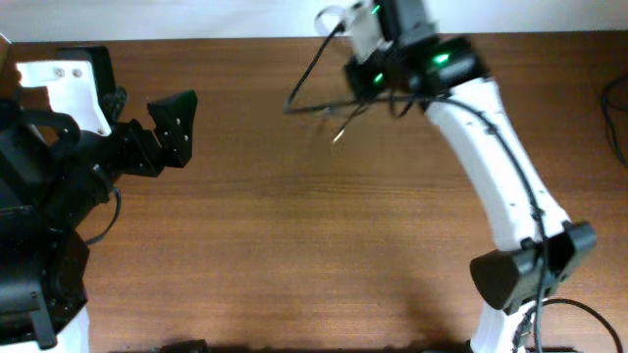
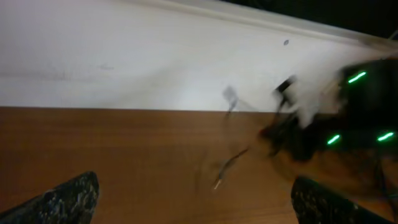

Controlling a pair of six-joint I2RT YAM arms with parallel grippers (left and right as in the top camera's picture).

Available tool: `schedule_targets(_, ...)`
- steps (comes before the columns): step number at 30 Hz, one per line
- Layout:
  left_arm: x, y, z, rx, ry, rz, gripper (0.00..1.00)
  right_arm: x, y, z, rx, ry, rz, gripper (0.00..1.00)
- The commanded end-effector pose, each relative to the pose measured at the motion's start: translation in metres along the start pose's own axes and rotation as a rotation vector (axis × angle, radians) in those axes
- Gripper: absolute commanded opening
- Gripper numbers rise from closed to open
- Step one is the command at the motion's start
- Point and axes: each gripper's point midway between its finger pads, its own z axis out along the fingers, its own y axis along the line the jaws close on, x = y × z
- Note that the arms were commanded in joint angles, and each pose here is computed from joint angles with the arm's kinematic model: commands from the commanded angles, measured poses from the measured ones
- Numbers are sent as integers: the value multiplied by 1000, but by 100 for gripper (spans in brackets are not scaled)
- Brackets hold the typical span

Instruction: Untangle cables

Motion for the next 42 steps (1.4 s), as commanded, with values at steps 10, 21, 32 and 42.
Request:
schedule_targets(10, 16, 19, 24, -30, 104, 93, 99, 0, -228, -154, 507, -207, 303, 4)
schedule_targets(21, 38, 23, 84, 79, 228, 53, 99, 56, -318, -221, 607, -272, 497, 4)
schedule_targets(32, 34, -64, 104, 226, 171, 201, 99, 190, -414, -343, 928, -244, 748, 4)
schedule_targets(42, 38, -64, 103, 227, 191, 184, 99, 259, -431, -350, 920, -205, 901, 99)
